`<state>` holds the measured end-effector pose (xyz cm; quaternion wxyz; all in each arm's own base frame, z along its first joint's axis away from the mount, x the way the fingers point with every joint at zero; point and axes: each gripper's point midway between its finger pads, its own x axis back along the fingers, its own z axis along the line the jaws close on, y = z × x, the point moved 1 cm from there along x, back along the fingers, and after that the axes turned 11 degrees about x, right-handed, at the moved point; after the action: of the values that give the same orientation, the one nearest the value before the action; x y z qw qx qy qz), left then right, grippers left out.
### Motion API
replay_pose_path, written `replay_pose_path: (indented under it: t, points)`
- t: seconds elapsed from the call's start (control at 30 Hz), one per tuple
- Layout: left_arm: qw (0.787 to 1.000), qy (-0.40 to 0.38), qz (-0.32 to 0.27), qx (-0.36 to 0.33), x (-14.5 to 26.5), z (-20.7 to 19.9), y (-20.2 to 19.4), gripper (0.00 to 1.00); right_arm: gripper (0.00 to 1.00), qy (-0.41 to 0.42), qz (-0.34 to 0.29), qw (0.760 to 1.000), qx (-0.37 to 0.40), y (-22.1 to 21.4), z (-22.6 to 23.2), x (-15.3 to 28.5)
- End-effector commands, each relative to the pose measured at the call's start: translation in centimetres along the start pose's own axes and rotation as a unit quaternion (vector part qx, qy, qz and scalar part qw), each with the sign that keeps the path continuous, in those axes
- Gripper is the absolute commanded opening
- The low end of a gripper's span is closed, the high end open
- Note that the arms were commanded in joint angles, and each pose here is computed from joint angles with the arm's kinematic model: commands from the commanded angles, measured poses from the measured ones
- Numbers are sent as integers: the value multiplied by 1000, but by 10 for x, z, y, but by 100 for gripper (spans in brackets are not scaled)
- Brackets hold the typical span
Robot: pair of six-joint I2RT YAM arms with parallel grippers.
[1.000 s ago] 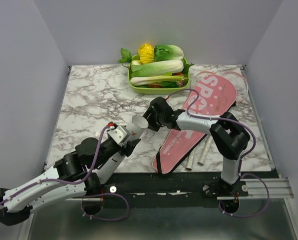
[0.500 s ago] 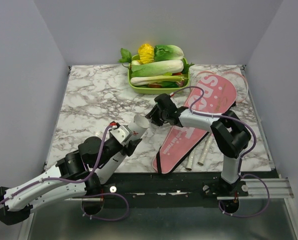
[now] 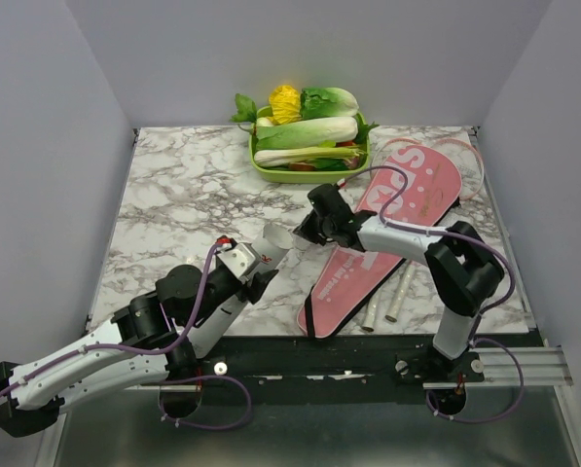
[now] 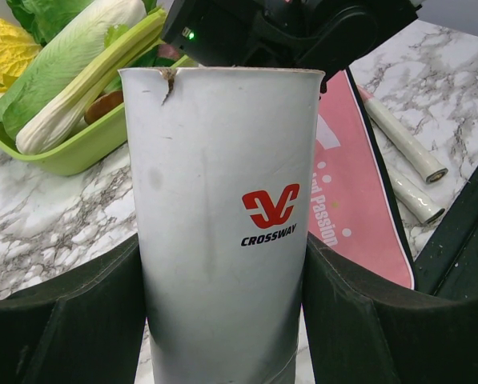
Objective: Pack up the badminton gear
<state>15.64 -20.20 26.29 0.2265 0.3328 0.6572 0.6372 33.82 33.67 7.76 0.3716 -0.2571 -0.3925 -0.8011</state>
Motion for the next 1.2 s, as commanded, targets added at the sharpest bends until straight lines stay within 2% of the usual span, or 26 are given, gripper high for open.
replay_pose_path:
  t: [0.0, 0.13, 0.3, 0.37, 0.53, 0.67, 0.83, 0.9, 0.97, 1.17]
  points:
    - [1000, 1, 10, 21, 1, -2, -4, 0, 1, 15, -54, 998, 41, 27, 8, 32]
    - [1000, -6, 10, 19, 0, -4, -4, 0, 1, 51, -90, 989, 103, 49, 27, 73]
    - [999, -32, 23, 12, -3, -13, -10, 0, 1, 102, -83, 971, 199, 59, 47, 128]
    - [998, -46, 31, 11, -5, -19, -13, 0, 1, 128, -75, 955, 256, 58, 53, 155]
    - [994, -93, 54, 8, -9, -36, -21, 0, 1, 205, -44, 915, 344, 47, 70, 224]
    - [989, -131, 73, 7, -12, -50, -29, 0, 1, 223, -9, 885, 408, 36, 62, 274]
    - [979, -179, 95, 9, -13, -67, -39, 0, 1, 256, -2, 854, 452, 29, 55, 337]
    - [978, -187, 98, 9, -13, -70, -39, 0, 1, 262, 22, 845, 466, 21, 48, 353]
    - [975, -196, 103, 9, -13, -73, -42, 0, 1, 273, 54, 835, 475, 9, 41, 361]
    - [974, -206, 95, 11, -10, -76, -38, 0, 1, 290, 77, 828, 475, -4, 33, 370]
